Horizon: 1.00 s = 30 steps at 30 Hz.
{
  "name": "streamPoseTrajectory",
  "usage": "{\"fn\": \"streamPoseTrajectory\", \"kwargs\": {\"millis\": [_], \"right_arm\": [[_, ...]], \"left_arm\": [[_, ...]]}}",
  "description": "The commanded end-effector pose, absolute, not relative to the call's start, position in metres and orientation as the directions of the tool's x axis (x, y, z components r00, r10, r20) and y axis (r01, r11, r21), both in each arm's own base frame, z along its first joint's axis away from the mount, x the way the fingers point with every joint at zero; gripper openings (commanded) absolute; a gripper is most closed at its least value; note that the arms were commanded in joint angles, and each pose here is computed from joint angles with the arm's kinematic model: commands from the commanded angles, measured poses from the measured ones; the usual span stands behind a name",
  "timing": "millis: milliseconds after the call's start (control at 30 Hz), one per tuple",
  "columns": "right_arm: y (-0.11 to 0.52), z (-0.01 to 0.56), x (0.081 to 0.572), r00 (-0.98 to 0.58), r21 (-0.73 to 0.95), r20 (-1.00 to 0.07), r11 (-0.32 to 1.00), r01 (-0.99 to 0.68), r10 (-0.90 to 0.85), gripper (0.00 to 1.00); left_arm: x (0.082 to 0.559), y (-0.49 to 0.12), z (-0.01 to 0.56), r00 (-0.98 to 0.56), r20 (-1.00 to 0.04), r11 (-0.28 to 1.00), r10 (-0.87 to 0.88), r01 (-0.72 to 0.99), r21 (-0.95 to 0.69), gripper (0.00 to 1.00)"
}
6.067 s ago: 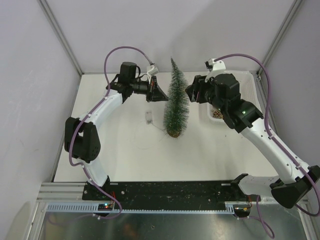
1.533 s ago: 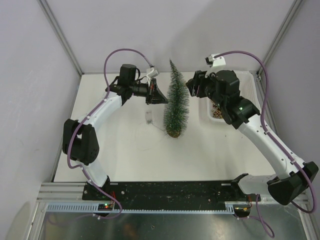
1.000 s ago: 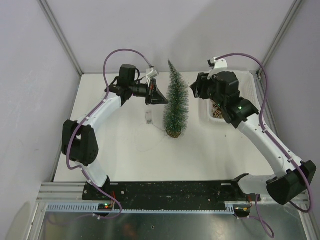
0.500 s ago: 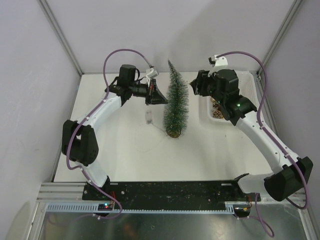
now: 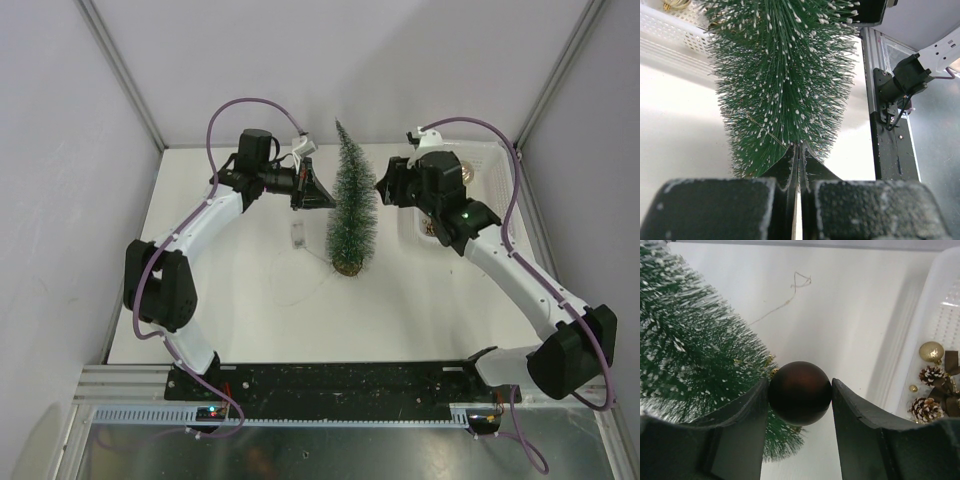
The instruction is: Decorate the small christmas tree
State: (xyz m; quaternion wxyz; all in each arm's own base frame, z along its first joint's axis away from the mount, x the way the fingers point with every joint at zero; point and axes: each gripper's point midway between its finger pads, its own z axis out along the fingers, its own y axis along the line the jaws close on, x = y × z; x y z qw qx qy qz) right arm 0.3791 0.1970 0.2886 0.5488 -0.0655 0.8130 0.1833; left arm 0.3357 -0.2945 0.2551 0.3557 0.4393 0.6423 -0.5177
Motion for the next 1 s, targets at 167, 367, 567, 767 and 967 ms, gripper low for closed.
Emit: {"fn": "streamPoseTrajectory", "kwargs": {"millis": [167,367,567,767,967], "right_arm": [[0.204,0.307,0.365,-0.344,0.279,-0.926,0.898,-0.34,0.157,0.07],[0.206,0.319,0.359,-0.322,0.299,-0.929,0.882,-0.364,0.182,0.09],[0.208,0.325,0.355,-0.314,0.319,-0.928,0.866,-0.385,0.202,0.19],[0.206,0.324,0.352,-0.314,0.324,-0.926,0.864,-0.385,0.207,0.37],[0.199,0.325,0.35,-0.312,0.331,-0.925,0.866,-0.375,0.218,0.49]], "left_arm": [[0.327,-0.297,0.285,-0.267,-0.949,0.035,0.166,0.964,-0.265,0.0],[0.327,-0.297,0.283,-0.272,-0.948,0.037,0.168,0.962,-0.269,0.0],[0.327,-0.296,0.282,-0.273,-0.947,0.039,0.169,0.962,-0.27,0.0],[0.326,-0.296,0.282,-0.272,-0.947,0.04,0.169,0.962,-0.269,0.0],[0.326,-0.296,0.283,-0.271,-0.948,0.043,0.168,0.963,-0.267,0.0]]}}
